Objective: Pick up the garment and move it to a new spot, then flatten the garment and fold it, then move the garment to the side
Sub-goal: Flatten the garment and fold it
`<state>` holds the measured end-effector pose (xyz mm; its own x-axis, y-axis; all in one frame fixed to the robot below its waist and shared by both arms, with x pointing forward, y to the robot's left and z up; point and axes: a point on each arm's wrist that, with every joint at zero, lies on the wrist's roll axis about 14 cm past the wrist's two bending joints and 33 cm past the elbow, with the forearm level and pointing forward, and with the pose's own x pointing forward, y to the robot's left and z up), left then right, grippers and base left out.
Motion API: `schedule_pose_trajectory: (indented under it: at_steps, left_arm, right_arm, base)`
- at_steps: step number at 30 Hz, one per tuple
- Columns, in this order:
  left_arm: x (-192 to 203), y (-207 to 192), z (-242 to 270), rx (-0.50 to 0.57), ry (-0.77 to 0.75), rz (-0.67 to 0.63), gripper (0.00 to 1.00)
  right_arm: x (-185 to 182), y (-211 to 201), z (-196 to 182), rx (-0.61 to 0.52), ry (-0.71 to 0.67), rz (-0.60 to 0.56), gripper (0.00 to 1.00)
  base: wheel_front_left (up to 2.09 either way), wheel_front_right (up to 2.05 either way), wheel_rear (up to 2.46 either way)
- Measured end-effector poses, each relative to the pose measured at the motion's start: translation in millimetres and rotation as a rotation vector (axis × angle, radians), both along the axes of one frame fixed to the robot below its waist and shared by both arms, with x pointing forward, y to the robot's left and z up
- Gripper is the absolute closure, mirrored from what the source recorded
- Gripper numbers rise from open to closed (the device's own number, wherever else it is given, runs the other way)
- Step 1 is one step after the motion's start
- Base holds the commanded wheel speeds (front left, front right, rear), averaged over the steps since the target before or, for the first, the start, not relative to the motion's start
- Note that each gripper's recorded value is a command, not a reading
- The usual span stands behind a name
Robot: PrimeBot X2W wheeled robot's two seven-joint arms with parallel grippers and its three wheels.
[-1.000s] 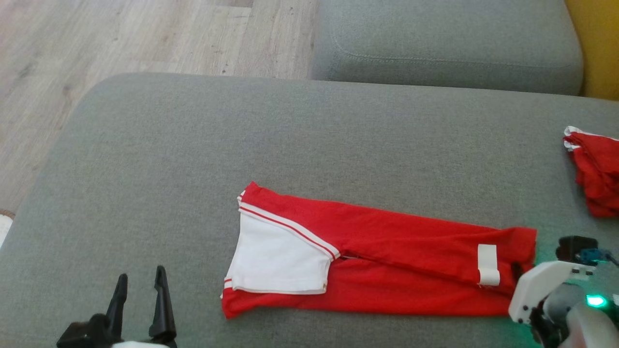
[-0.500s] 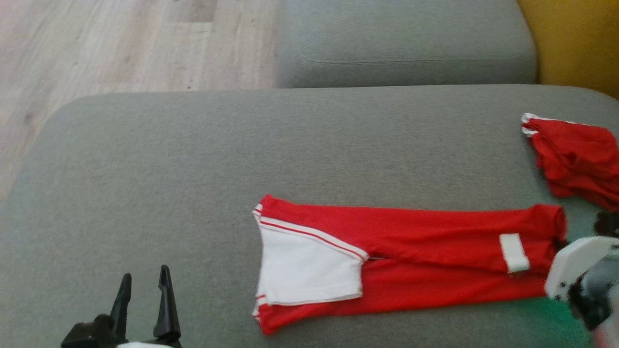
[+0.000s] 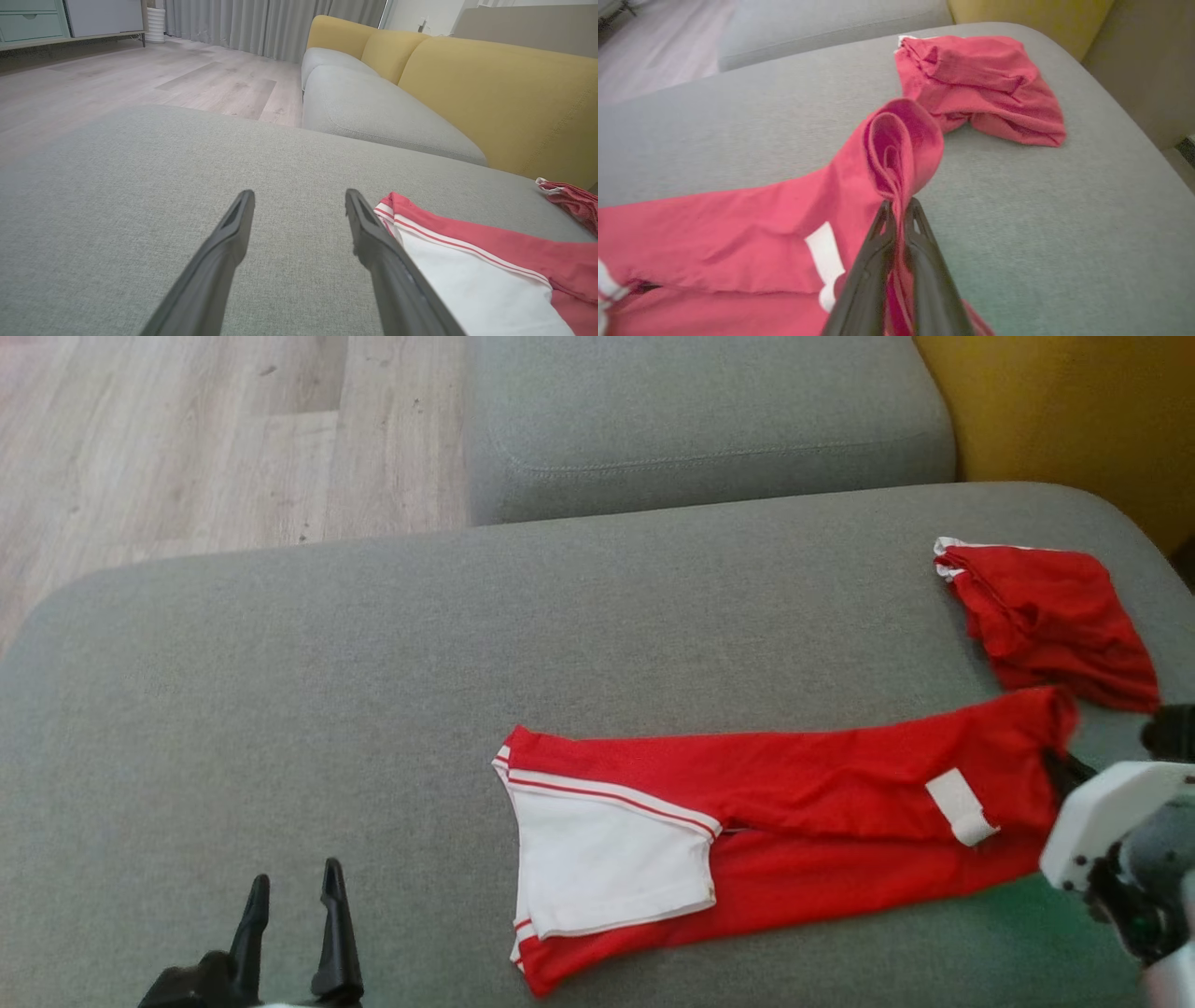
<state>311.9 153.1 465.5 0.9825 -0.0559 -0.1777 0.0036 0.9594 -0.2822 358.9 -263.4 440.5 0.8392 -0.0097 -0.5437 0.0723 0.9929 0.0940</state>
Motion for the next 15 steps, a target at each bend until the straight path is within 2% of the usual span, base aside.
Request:
schedule_pose_trajectory:
  at_steps: [7,15]
  left_arm:
    - [-1.4,1.7,3.3,0.001,-0.013,0.005,0.00]
    - [-7.1,10.9,4.6,-0.002,-0.017,0.036,0.00]
  right_arm:
    - [-1.7,66.4,33.1,0.084,-0.073,0.178,1.00]
    - [-7.5,167.2,53.9,0.263,-0.103,0.393,1.00]
  base:
    - [0.00,0.00,0.00]
    - [0.00,0.00,0.00]
